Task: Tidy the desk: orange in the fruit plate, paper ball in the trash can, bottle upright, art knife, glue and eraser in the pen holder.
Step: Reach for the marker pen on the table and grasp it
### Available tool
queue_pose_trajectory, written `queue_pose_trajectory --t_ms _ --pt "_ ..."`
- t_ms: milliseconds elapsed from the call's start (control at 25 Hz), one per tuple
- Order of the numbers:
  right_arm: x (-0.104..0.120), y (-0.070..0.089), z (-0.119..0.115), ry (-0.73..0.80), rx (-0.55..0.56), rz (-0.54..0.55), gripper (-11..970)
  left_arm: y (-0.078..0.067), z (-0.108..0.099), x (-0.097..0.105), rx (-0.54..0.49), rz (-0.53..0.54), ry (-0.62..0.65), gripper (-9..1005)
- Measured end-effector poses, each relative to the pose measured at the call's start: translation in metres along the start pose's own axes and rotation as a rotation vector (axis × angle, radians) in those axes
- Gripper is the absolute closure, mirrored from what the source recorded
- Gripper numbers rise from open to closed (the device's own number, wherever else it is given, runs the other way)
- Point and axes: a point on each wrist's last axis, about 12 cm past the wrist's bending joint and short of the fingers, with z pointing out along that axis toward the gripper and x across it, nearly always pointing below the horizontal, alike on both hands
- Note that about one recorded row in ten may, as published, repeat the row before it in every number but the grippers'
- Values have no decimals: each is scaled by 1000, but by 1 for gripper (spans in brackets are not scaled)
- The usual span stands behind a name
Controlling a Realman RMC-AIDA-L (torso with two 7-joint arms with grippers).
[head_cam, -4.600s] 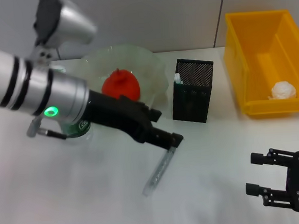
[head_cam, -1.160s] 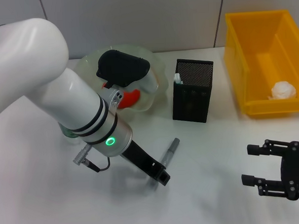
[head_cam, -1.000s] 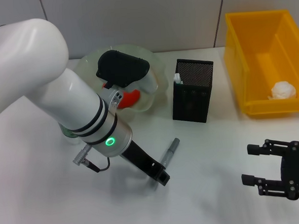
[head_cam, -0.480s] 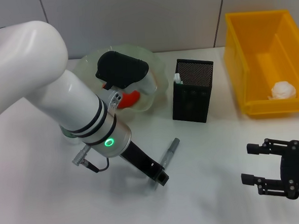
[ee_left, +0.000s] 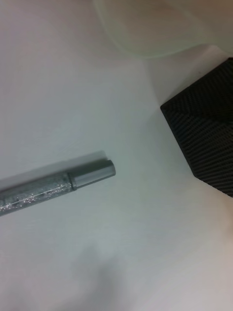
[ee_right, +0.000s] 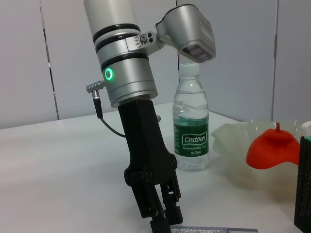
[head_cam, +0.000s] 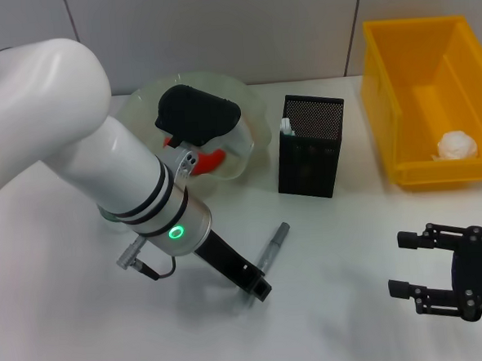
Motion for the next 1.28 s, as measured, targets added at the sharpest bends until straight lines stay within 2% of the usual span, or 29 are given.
queue_pose_trajectory --t_ms 1040,1280 --pt "0 0 0 -1 -1 0 249 0 6 3 -16 12 15 576" --pt "0 0 0 -1 -1 0 248 0 7 3 -26 24 20 642"
